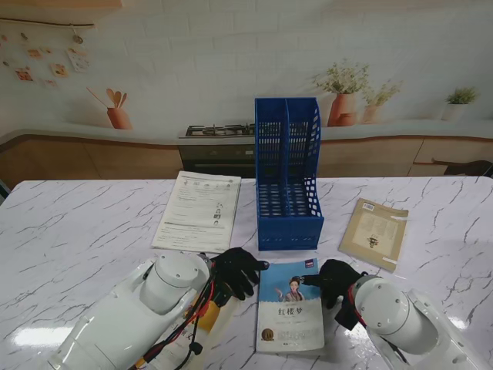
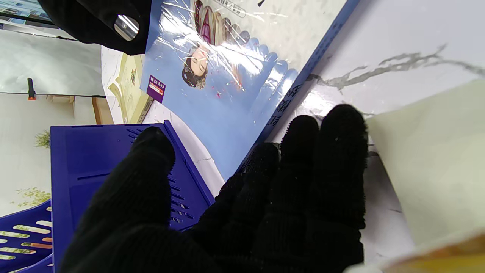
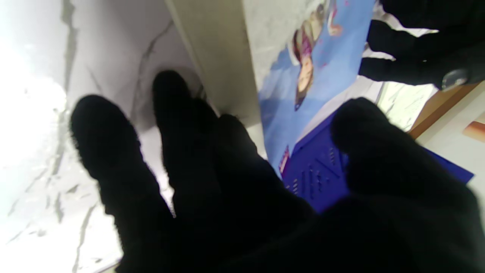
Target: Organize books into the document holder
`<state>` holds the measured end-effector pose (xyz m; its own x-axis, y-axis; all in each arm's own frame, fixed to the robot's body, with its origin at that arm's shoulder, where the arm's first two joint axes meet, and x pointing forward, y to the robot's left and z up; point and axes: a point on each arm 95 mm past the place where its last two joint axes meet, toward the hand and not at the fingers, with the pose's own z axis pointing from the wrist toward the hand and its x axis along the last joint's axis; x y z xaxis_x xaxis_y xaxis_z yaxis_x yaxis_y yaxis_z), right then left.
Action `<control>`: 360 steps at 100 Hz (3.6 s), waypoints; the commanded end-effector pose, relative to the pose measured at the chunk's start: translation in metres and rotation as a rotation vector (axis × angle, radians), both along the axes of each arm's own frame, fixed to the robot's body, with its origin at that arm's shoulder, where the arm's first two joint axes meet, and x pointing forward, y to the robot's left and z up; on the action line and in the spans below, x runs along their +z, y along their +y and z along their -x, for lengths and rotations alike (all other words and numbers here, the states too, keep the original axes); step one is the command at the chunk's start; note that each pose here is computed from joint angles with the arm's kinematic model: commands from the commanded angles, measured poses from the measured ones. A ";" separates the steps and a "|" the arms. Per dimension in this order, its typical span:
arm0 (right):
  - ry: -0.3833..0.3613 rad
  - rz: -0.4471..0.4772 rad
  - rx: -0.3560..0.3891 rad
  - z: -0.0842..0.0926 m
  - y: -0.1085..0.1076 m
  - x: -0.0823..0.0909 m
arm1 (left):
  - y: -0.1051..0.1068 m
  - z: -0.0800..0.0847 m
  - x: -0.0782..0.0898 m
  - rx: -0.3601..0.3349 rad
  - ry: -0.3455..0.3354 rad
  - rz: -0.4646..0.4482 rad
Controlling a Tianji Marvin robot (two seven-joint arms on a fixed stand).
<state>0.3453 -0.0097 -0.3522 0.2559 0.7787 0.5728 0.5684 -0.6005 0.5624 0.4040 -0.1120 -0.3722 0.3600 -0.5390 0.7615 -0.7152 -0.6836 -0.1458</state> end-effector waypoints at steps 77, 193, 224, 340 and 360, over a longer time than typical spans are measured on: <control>0.096 -0.054 0.048 0.016 0.020 -0.033 | -0.015 0.013 -0.021 0.046 0.111 0.194; 0.082 -0.081 0.067 0.018 0.022 -0.029 | -0.020 0.010 -0.022 -0.067 0.055 0.284; -0.114 -0.039 0.001 0.019 0.004 0.021 | -0.019 0.015 0.002 -0.023 -0.097 0.345; -0.608 -0.056 0.200 -0.048 0.002 0.157 | 0.007 -0.011 0.114 -0.132 -0.502 0.310; -0.585 -0.063 0.312 -0.059 0.007 0.162 | 0.000 -0.014 0.132 -0.172 -0.547 0.320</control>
<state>0.4035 -0.0049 -0.1911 -0.3295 0.7360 0.5914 0.3233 -0.5006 0.8030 0.4176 -0.1038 -0.2587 -0.1354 -0.3111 0.9407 -0.6938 -0.6480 -0.3142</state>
